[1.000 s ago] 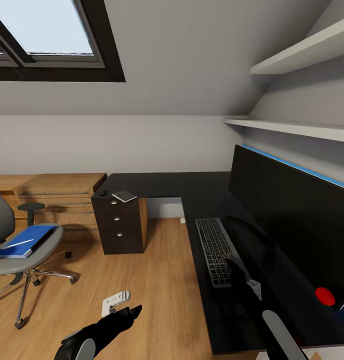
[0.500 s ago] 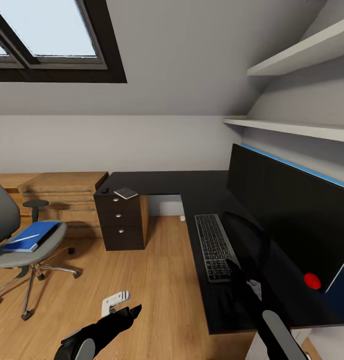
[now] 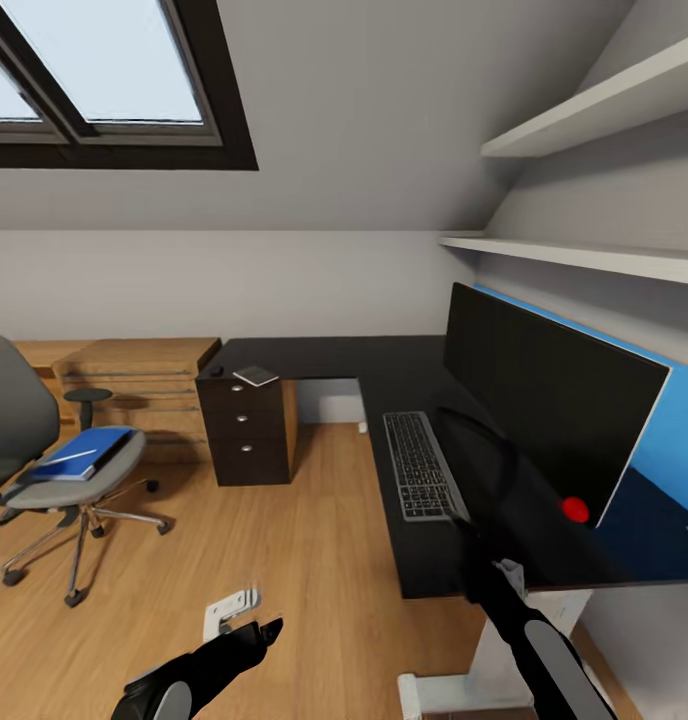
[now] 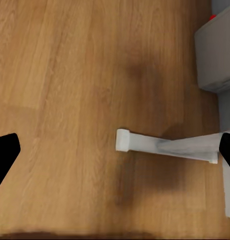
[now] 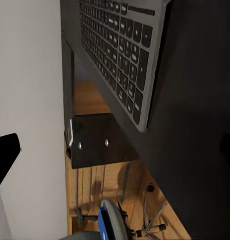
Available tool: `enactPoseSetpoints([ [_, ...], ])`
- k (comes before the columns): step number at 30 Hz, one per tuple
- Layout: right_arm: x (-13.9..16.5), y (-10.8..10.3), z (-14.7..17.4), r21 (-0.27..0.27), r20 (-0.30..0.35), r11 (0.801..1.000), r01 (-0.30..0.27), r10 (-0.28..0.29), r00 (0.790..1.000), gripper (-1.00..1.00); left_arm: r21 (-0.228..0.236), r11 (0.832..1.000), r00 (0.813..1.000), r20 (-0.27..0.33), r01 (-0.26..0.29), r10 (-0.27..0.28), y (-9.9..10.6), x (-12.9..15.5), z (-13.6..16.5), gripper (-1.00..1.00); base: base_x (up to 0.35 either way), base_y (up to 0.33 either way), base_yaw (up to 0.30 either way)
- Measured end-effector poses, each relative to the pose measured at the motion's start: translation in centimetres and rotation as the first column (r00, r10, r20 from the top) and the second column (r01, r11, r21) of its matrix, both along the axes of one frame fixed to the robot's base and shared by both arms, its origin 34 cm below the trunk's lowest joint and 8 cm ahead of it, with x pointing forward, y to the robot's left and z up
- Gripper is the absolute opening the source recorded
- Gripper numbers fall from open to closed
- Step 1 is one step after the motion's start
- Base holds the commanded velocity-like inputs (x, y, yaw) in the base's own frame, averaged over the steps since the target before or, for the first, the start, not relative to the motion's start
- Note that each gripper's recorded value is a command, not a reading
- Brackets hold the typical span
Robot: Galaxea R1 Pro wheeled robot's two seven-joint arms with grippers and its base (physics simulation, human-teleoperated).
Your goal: In the bedroom, organize the workspace by keeping the computer under the desk, ensuring the monitor is on the desk, placing the keyboard on the desk next to the monitor, placing the mouse on the desk next to the keyboard, moving the folder from the swivel chair onto the desk next to the mouse, stacking the notebook on top of the folder with the pen on top of the notebook, and positioning the swivel chair next to the desk.
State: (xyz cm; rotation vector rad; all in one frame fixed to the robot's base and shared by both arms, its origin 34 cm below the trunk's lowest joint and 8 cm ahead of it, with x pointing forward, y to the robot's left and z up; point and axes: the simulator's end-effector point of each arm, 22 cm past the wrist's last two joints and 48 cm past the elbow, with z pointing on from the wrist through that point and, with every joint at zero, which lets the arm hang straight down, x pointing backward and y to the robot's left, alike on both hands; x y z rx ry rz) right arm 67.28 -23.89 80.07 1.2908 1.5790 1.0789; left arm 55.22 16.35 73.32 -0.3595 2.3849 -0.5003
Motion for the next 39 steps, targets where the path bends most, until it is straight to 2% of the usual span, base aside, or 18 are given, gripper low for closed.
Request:
enactPoseSetpoints([
  [5,0.4,-0.1,1.5,-0.012,0.036,1.000,0.010,-0.010,0.999,1.00,0.005,1.000,1.000,-0.015,-0.004,0.004,0.2,-0.3,-0.7,1.00,-0.198,-0.257,0.000],
  [7,0.6,-0.3,2.5,-0.045,0.061,0.999,0.019,-0.016,0.998,1.00,0.007,1.000,1.000,-0.026,-0.008,0.008,0.2,-0.5,-1.3,1.00,-0.072,-0.312,0.000],
  [10,0.7,-0.6,3.1,-0.131,0.085,0.991,0.029,-0.018,0.996,1.00,0.012,1.000,0.999,-0.041,-0.021,0.021,0.4,-0.9,-2.6,1.00,-0.035,-0.322,0.000],
  [11,0.7,-0.7,3.3,-0.180,0.094,0.983,0.033,-0.016,0.995,1.00,0.015,0.999,0.999,-0.045,-0.029,0.030,0.6,-1.1,-3.2,1.00,-0.018,-0.311,0.000],
  [12,0.6,-0.7,3.3,-0.205,0.097,0.978,0.033,-0.013,0.995,1.00,0.016,0.999,0.998,-0.051,-0.033,0.034,0.7,-1.2,-3.6,1.00,-0.017,-0.289,0.000],
  [13,0.4,-0.6,3.2,-0.250,0.101,0.968,0.030,-0.005,0.995,1.00,0.020,0.999,0.997,-0.069,-0.039,0.040,0.8,-1.8,-4.7,1.00,-0.024,-0.278,0.000],
  [15,-0.1,-0.1,3.1,-0.306,0.105,0.952,0.020,0.013,0.994,1.00,0.031,0.999,0.993,-0.110,-0.042,0.046,1.2,-2.9,-6.7,1.00,-0.053,-0.251,0.000],
  [19,-1.9,0.9,2.3,-0.382,0.096,0.924,-0.011,0.051,0.994,1.00,0.063,0.997,0.984,-0.169,-0.043,0.053,2.7,-4.7,-9.4,1.00,-0.109,-0.201,0.000],
  [21,-3.0,1.6,1.9,-0.429,0.093,0.903,-0.030,0.077,0.993,1.00,0.087,0.995,0.979,-0.197,-0.042,0.058,3.9,-5.6,-10.6,1.00,-0.070,-0.103,0.000],
  [23,-4.3,2.5,1.3,-0.499,0.081,0.864,-0.062,0.117,0.990,1.00,0.114,0.992,0.972,-0.220,-0.051,0.076,5.4,-6.6,-12.2,1.00,-0.027,-0.039,0.000],
  [24,-5.2,3.2,0.5,-0.555,0.063,0.827,-0.092,0.152,0.986,1.00,0.134,0.989,0.971,-0.219,-0.068,0.096,6.4,-7.0,-13.0,1.00,-0.014,-0.021,0.000],
  [26,-6.0,3.7,-0.3,-0.597,0.044,0.794,-0.117,0.178,0.983,1.00,0.146,0.986,0.971,-0.211,-0.084,0.114,7.0,-7.2,-13.6,1.00,-0.009,-0.014,0.000],
  [28,-7.6,4.4,-2.3,-0.677,-0.006,0.717,-0.166,0.220,0.975,1.00,0.163,0.981,0.971,-0.197,-0.105,0.137,7.8,-7.5,-14.3,1.00,-0.004,-0.006,0.000],
  [31,-8.7,4.5,-3.6,-0.736,-0.038,0.651,-0.186,0.235,0.971,1.00,0.185,0.975,0.969,-0.190,-0.124,0.159,8.5,-8.2,-15.3,1.00,-0.002,-0.003,0.000],
  [34,-11.4,4.1,-6.2,-0.826,-0.082,0.527,-0.200,0.239,0.968,1.00,0.212,0.968,0.967,-0.183,-0.137,0.177,9.3,-8.9,-16.3,1.00,0.000,0.000,0.000],
  [35,-12.2,4.0,-6.9,-0.846,-0.082,0.497,-0.192,0.235,0.969,1.00,0.219,0.966,0.968,-0.177,-0.140,0.180,9.5,-9.0,-16.4,1.00,0.000,0.000,0.000],
  [38,-13.9,3.0,-8.4,-0.879,-0.056,0.455,-0.144,0.202,0.978,1.00,0.229,0.962,0.969,-0.162,-0.148,0.188,9.8,-8.9,-16.4,1.00,0.000,0.000,0.000],
  [39,-14.3,2.7,-8.8,-0.884,-0.054,0.447,-0.137,0.194,0.979,1.00,0.231,0.961,0.969,-0.160,-0.150,0.190,9.9,-9.0,-16.5,1.00,0.000,0.000,0.000],
])
